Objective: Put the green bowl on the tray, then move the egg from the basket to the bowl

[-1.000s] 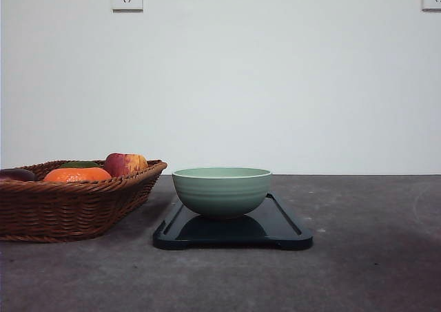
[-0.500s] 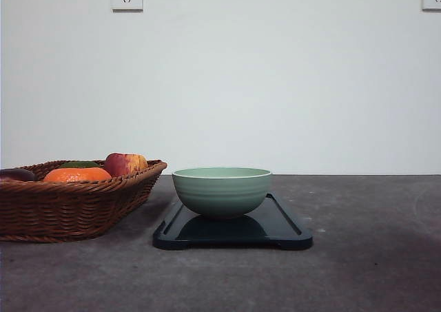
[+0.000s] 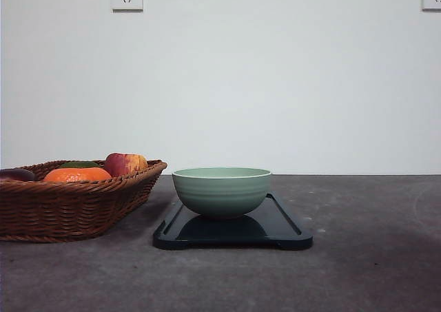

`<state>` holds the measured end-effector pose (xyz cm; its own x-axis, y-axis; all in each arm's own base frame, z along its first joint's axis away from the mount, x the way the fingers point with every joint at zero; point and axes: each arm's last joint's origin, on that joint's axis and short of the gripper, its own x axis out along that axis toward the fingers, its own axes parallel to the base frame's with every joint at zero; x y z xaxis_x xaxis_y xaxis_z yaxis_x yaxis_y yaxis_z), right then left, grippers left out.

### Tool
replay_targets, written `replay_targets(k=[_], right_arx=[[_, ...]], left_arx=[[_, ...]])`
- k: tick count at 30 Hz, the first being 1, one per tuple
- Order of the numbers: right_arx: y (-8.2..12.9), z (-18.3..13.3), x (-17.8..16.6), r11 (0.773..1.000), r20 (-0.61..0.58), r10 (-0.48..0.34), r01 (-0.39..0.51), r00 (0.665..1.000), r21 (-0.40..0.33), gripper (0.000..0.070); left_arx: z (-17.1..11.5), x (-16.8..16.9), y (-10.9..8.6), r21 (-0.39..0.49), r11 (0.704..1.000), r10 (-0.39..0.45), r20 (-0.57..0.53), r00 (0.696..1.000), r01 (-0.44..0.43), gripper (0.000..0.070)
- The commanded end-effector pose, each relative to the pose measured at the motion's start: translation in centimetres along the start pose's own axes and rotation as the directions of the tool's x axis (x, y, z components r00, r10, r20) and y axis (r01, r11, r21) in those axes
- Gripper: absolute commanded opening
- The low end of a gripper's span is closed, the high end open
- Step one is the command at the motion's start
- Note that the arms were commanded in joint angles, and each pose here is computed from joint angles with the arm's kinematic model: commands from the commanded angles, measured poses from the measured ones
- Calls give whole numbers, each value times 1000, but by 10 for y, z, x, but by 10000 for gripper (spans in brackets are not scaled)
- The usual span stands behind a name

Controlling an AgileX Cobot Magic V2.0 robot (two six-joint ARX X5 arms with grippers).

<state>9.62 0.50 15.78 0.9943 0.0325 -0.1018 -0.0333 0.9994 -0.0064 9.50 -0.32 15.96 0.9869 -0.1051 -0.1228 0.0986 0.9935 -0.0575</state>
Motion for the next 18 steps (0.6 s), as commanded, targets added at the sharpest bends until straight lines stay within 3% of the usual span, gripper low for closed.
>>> replay_targets(k=[1,18], right_arx=[[0,-1,0,1000,5,0,0,1000,-4,16],[0,-1,0,1000,5,0,0,1000,-4,16]], left_arx=[[-5,2,1,-5,1000,2,-7,1000,-2,13],[-5,2,1,-5,1000,2,-7,1000,-2,13]])
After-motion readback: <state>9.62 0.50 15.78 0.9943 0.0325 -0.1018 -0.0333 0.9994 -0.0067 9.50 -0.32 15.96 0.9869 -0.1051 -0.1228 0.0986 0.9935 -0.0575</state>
